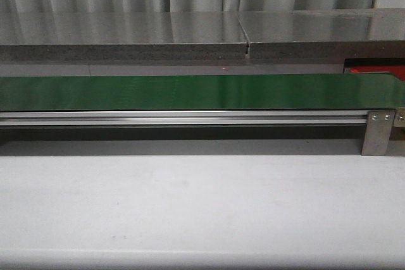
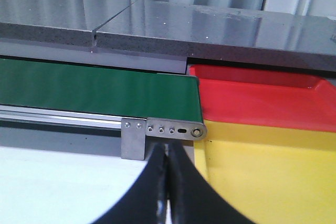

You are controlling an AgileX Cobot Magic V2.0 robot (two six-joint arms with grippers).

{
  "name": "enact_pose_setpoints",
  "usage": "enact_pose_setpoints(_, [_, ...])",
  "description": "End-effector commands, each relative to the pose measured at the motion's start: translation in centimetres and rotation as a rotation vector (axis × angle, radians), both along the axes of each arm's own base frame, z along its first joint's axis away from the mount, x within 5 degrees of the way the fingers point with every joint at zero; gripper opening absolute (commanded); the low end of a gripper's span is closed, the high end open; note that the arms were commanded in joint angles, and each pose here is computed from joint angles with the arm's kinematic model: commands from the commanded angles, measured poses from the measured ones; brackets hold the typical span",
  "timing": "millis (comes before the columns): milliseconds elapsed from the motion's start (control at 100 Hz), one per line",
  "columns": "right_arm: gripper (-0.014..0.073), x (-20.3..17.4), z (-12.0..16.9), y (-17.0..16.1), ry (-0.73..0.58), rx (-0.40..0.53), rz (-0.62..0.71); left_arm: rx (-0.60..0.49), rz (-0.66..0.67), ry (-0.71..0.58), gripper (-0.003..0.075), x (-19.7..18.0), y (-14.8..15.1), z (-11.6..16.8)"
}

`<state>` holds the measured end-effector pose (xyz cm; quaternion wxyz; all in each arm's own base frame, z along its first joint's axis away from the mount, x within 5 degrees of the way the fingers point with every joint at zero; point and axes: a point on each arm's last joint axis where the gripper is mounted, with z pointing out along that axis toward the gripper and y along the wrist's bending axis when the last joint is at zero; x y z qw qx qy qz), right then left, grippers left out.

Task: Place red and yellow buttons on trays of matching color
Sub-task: 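Lower the left gripper and grasp a red button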

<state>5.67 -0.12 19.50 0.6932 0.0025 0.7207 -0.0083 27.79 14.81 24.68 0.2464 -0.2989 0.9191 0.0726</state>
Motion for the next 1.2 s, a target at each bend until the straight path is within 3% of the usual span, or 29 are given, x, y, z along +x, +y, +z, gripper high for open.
enact_pose_setpoints(0, [-0.0118, -0.2, 1.4, 0.0, -0.112, -0.02, 0.004, 0.038, 0.004, -0.077, 0.0663, 1.3, 0.8, 1.4])
enact_pose_setpoints(450, [-0.0118, -0.2, 1.4, 0.0, -0.112, -0.02, 0.004, 0.013, 0.005, -0.022, 0.0663, 4.2, 2.4, -1.2])
enact_pose_setpoints(1060, [-0.0118, -0.2, 1.4, 0.0, -0.112, -0.02, 0.004, -0.004, 0.036, 0.015, 0.0662, 4.6, 4.3, -3.5])
enact_pose_setpoints(1190, [-0.0118, -0.2, 1.4, 0.0, -0.112, -0.02, 0.004, -0.002, 0.036, 0.011, 0.0624, 4.6, 4.3, -3.5])
